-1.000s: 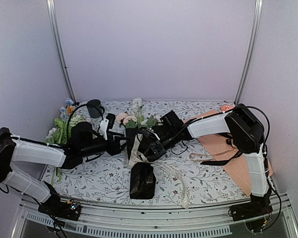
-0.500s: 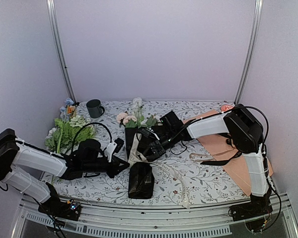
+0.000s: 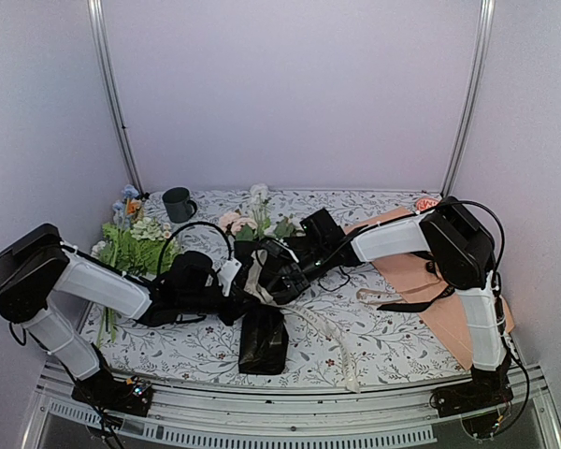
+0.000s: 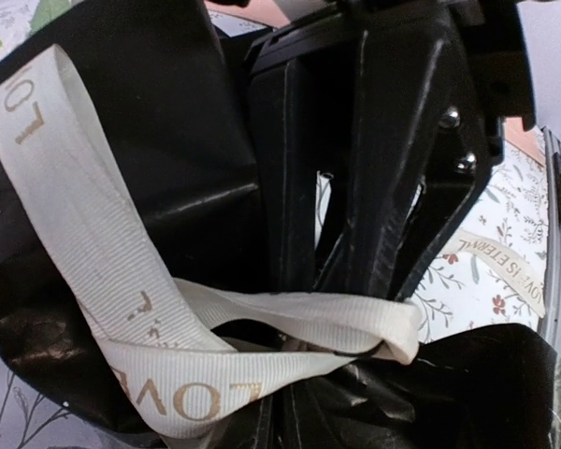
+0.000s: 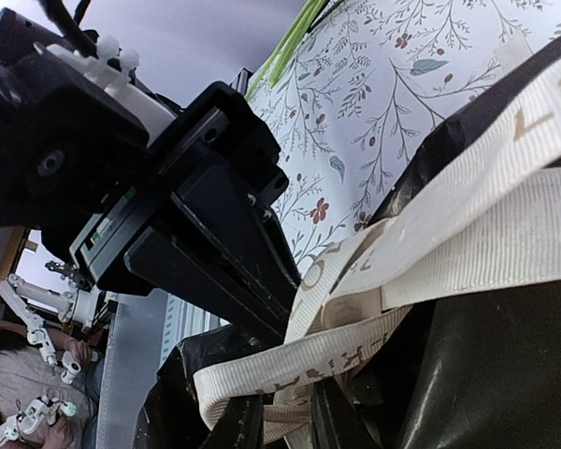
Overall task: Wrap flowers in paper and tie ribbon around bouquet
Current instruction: Cross the half-tied ribbon over the folded bouquet.
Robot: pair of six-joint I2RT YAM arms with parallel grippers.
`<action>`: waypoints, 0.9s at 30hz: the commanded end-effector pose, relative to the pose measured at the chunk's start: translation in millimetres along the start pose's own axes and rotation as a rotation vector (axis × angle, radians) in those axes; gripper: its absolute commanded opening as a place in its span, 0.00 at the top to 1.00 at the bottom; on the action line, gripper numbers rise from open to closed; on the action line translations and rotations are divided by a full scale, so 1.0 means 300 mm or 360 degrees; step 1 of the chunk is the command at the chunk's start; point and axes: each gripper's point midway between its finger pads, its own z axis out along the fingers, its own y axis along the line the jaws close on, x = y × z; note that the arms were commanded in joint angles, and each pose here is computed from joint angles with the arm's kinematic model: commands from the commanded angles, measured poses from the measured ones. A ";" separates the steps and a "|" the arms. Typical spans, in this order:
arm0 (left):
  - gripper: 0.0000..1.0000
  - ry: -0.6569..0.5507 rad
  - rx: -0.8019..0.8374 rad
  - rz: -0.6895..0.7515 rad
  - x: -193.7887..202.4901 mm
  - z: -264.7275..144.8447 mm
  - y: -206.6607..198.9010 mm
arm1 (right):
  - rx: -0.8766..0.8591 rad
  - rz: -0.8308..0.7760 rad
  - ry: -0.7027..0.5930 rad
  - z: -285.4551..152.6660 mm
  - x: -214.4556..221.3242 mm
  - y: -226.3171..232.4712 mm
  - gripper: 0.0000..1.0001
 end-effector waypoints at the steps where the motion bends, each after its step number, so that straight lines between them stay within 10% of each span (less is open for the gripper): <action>1: 0.94 -0.0065 0.0040 0.0033 -0.040 0.010 -0.017 | -0.0020 -0.0062 -0.0033 0.023 -0.035 0.012 0.77; 14: 0.94 -0.0170 0.0094 0.0035 -0.095 0.009 -0.031 | 0.0036 -0.0074 -0.0003 0.061 -0.018 0.009 0.72; 22: 0.96 -0.0211 0.0127 0.0004 -0.089 -0.013 -0.032 | 0.0135 -0.0098 -0.0044 0.054 -0.048 -0.008 0.99; 27: 0.96 -0.0195 0.0109 0.0009 -0.071 -0.031 -0.024 | 0.0104 -0.0133 -0.0048 0.045 -0.060 0.023 1.00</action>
